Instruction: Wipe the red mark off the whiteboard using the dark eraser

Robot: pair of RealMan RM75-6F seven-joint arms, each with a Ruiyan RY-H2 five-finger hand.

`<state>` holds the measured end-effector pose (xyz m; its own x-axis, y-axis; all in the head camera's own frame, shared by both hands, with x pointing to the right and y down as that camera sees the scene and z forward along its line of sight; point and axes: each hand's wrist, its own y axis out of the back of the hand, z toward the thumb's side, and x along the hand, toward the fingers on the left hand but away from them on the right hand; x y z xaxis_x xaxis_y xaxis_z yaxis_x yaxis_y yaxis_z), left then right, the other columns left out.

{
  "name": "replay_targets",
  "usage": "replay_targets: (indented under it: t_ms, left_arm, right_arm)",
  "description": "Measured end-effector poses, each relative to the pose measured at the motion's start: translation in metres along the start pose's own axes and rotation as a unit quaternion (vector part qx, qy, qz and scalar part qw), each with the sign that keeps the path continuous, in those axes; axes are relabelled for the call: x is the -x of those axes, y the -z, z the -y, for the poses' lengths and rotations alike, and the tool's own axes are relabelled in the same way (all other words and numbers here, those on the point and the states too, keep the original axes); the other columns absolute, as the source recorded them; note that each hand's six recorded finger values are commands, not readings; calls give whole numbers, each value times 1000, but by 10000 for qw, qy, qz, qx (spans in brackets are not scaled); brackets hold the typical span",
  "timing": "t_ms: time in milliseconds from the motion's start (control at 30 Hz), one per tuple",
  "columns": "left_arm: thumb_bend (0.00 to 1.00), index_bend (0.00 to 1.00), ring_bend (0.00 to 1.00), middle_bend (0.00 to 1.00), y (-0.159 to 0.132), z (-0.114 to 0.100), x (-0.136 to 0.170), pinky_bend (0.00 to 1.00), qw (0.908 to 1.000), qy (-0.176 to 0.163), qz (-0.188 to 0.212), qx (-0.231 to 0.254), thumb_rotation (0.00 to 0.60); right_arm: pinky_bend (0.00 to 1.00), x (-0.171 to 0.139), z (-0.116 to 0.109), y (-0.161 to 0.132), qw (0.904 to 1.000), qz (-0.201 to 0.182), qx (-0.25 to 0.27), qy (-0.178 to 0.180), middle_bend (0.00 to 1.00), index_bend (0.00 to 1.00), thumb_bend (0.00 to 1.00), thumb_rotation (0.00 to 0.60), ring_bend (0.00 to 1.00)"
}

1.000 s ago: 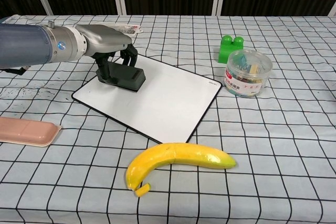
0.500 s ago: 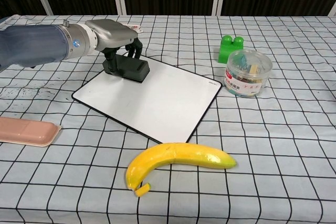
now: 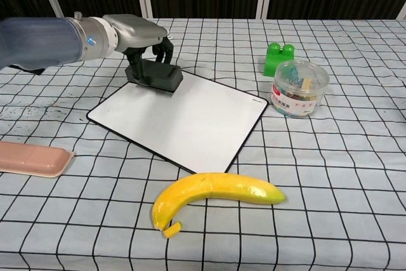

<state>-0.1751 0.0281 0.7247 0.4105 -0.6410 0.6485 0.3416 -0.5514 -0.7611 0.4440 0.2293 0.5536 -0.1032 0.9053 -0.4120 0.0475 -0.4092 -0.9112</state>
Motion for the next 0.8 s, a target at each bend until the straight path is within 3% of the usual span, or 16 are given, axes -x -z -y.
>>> replay_targets:
  t_ms: [300, 433, 800]
  left_arm:
    - [276, 481, 236, 464, 67, -24, 53, 316, 9983, 6, -372, -456, 600]
    - [275, 481, 236, 464, 96, -6, 78, 316, 9972, 184, -551, -479, 600]
    - [275, 481, 236, 464, 153, 31, 104, 316, 9946, 277, -855, -519, 600]
  right_arm:
    - [183, -1, -2, -1, 10000, 8, 9, 47, 73, 0, 31, 600, 168]
    - [182, -3, -3, -2, 10000, -7, -6, 67, 73, 0, 31, 600, 168]
    - [183, -2, -2, -1, 10000, 18, 12, 51, 73, 0, 31, 600, 168]
